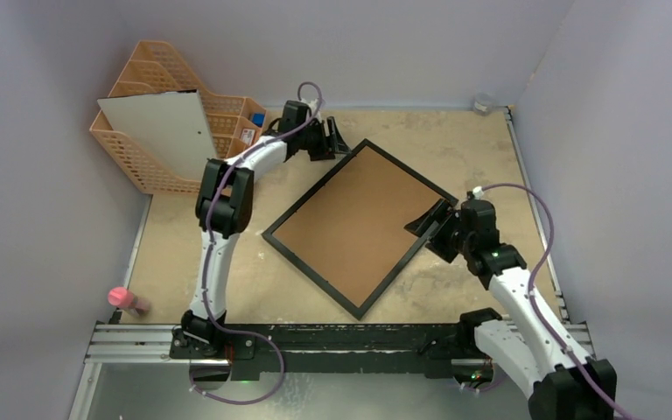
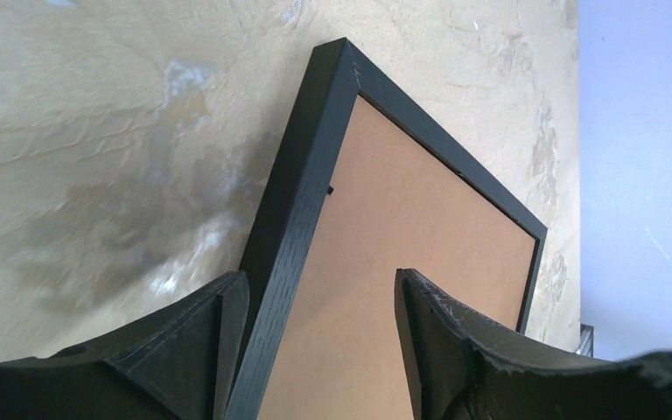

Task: Put the photo into the frame

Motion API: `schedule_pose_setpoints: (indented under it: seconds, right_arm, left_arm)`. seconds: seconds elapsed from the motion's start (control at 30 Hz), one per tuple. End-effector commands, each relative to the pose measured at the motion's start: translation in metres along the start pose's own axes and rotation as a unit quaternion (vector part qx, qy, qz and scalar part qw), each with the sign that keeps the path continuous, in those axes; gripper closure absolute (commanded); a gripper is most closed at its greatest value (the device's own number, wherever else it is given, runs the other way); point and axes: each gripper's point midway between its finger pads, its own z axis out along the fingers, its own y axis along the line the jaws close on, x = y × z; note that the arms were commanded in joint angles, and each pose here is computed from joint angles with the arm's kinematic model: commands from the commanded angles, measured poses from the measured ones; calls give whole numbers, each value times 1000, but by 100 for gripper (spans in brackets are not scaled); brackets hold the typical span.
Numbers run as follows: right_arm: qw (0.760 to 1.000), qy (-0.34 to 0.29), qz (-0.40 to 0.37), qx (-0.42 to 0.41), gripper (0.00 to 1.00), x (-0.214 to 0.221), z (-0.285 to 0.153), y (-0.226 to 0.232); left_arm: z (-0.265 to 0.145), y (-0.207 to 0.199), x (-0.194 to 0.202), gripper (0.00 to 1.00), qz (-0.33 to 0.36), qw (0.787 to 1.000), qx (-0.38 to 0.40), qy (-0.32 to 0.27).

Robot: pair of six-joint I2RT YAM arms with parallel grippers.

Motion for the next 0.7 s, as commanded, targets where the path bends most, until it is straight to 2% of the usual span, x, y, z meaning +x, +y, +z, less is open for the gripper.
schedule_pose_setpoints:
  seconds: [0.0, 0.1, 0.33, 0.47, 0.67]
  right_arm:
    - [1000, -13, -26, 1, 21, -11, -12, 10]
    - [996, 16, -59, -68, 28, -8, -2, 48]
    - [973, 110, -134, -154, 30, 32, 48, 135]
    - [944, 175, -192, -203, 31, 76, 79, 182]
    - [895, 258, -263, -252, 42, 147, 111, 236]
  left_arm:
    - [-85, -32, -65, 36, 40, 997, -20, -61]
    - [-136, -35, -66, 36, 9, 997, -41, -66]
    - [-212, 10, 0, 38, -40, 982, -174, -68]
    - [-241, 31, 44, 39, -65, 970, -225, -72]
    - [-268, 48, 106, 50, -95, 966, -229, -71]
